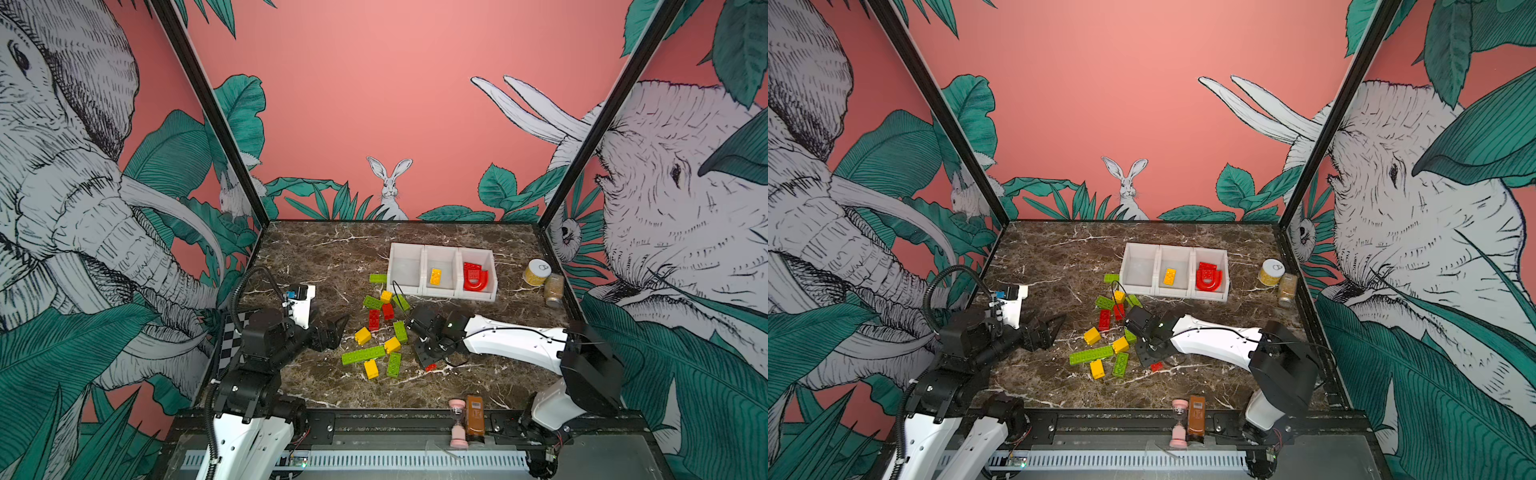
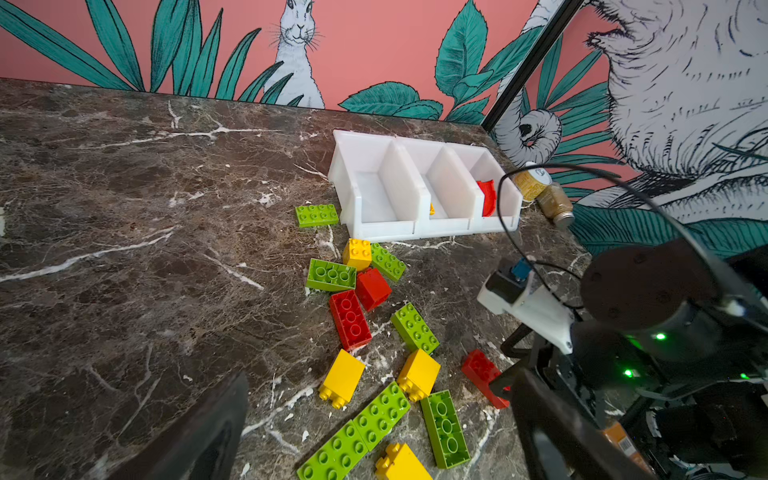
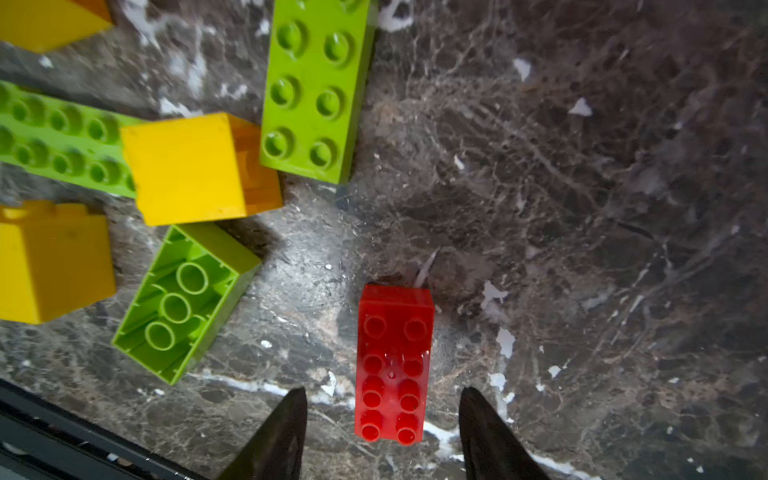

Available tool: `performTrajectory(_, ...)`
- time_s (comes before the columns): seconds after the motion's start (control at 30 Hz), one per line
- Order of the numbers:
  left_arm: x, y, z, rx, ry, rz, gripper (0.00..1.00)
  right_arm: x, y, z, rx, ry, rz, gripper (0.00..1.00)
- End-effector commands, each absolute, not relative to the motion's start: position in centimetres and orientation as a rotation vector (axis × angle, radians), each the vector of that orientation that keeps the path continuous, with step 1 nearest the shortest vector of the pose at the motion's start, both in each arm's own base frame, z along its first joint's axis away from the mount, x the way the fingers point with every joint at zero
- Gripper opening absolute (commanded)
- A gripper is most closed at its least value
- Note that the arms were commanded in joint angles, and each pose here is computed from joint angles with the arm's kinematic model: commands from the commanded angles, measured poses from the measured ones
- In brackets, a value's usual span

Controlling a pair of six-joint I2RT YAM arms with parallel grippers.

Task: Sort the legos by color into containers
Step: 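Close the right gripper on the red 2x2 brick and lift it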

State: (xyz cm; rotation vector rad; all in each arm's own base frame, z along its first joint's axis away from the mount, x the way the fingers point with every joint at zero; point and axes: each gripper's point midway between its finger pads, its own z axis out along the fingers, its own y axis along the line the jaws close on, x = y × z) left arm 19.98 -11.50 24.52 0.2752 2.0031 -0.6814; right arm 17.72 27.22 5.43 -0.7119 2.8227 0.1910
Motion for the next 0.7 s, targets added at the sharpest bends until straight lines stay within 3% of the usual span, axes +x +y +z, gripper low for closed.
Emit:
performTrajectory(0.0,19.7,-11.6,24.6,0.283,2.002,-0.688,0.99,17.9,27.1,5.4,-0.726,2.802,0.165,0.58)
performTrajectory(0.33,19.7,-11.5,24.4,0.264,2.021,-0.694,0.99,17.2,27.4,2.2,-0.707,2.866,0.175,0.5)
performTrajectory(0.67,19.8,-11.5,24.6,0.267,2.007,-0.683,0.99,17.7,27.1,3.4,-0.679,2.822,0.197,0.3)
